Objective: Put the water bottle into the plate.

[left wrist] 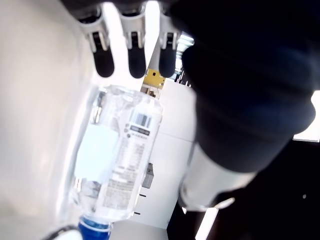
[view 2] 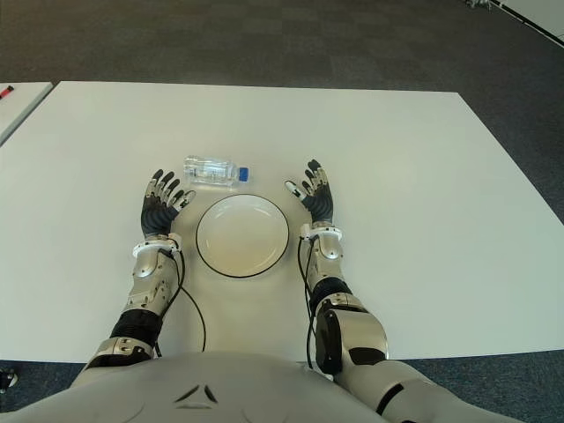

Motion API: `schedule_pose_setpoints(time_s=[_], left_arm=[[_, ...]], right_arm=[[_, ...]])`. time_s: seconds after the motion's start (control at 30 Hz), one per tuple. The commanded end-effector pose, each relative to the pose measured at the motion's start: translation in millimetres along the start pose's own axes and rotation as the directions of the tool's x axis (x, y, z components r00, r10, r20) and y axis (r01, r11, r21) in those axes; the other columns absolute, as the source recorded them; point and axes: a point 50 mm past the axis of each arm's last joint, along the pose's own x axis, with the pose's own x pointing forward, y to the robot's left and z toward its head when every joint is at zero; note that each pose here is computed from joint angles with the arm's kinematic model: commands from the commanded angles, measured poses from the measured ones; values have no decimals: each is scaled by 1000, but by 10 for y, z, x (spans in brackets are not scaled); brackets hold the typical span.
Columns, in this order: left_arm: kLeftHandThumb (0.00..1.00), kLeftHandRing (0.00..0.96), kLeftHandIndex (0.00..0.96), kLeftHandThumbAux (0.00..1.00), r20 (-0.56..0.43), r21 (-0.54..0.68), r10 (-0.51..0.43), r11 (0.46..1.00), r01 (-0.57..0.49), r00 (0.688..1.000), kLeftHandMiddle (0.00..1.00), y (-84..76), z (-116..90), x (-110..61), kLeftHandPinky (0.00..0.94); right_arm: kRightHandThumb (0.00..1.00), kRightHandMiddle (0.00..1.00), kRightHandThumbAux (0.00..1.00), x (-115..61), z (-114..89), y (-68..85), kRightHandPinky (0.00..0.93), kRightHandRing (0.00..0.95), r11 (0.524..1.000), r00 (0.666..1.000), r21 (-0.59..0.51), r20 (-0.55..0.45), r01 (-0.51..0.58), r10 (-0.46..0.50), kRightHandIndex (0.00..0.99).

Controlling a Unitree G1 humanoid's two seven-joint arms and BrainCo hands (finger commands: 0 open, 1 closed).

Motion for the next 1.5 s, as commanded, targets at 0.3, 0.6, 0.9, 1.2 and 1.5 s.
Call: schedule_pose_setpoints(time_s=[0.3,0.6,0.9,1.2,1.5], left_arm=[[31,139,110,981,-61,-78,-7,997,3,998,142,-233,-123,-47,168],[25,135,112,983,-63,-81,-6,997,1,998,142,-235,-125,-46,167],[19,138,111,981,-61,-78,-7,997,2,998,142,-234,-126,-47,168],[18,137,113,973,150,-120,-18,992,36,988,145,-395,384,-246,175],[14,133,127,965,386,-22,-42,998,54,921,142,-472,769,-386,166]], right_arm=[[37,49,794,-197,-266,-57,72,30,999,991,34,-132,35,-30,68],[31,49,798,-194,-265,-59,71,30,999,991,30,-133,34,-30,71],[32,49,794,-193,-272,-60,72,31,999,989,18,-142,33,-31,71],[36,52,786,-198,-273,-72,76,35,999,989,8,-143,38,-36,71],[46,51,782,-189,-274,-65,75,34,999,988,16,-147,38,-35,69]])
